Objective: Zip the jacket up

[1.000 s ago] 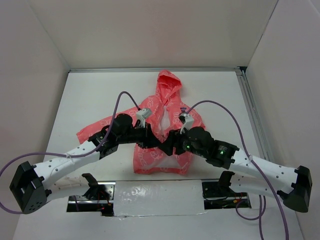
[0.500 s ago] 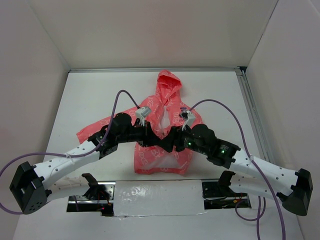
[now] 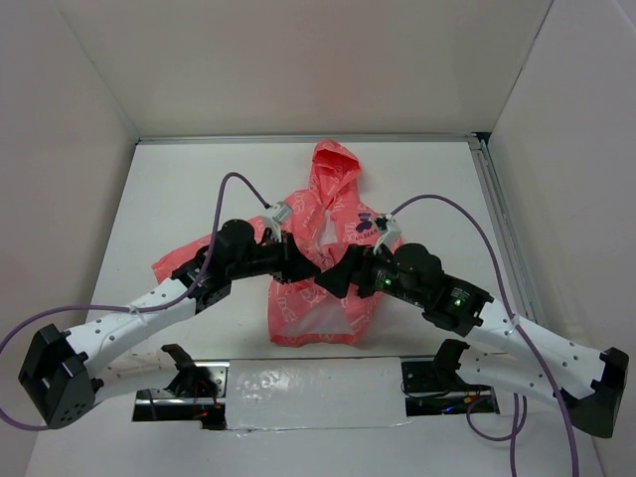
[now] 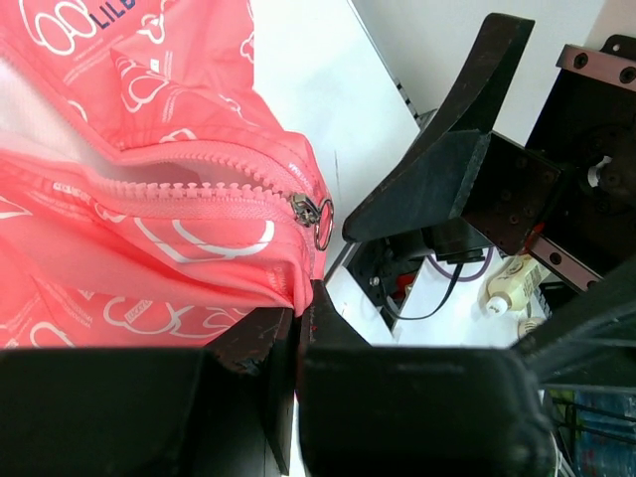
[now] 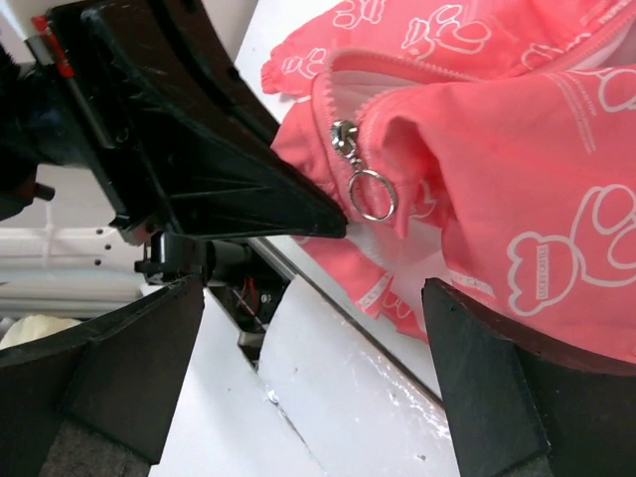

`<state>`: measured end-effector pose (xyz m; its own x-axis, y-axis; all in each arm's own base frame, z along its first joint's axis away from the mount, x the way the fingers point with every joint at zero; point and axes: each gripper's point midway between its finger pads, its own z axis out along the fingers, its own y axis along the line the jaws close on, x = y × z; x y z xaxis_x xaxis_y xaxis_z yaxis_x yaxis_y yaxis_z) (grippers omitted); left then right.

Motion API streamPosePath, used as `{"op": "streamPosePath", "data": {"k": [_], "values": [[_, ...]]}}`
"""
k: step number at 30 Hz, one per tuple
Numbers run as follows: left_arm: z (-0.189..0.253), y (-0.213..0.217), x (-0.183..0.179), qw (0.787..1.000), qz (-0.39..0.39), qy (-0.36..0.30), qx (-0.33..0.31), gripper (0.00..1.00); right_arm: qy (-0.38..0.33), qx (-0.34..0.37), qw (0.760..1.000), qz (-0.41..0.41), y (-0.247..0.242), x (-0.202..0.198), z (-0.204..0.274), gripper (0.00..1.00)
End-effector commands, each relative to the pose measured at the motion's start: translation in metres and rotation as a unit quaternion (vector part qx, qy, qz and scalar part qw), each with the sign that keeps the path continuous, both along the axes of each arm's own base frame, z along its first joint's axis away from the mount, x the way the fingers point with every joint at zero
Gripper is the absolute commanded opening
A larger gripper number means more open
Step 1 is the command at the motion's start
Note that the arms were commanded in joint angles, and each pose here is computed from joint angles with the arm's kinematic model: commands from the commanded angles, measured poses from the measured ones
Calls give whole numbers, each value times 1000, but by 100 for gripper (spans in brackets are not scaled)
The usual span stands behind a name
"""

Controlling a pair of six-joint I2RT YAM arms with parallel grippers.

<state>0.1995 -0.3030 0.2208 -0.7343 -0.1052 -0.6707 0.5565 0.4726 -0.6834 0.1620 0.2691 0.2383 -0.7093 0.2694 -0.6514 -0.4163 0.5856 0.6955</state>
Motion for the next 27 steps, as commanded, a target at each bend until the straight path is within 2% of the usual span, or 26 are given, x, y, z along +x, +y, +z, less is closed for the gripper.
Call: {"op": "streamPosePath", "data": {"k": [1,12,18,27], "values": [[39,-7,5,997,-10,-47,-54,0,-29,52,998,18,9,1,43,99],[44,-7,3,996,-19,-54,-62,0,-24,88,996,6,15,23,57,100],[44,-7,4,996,-17,-56,-62,0,-19,107,994,30,19,18,60,100],[48,-6,5,996,-7,-52,-73,0,3,93,996,18,16,21,42,100]]}}
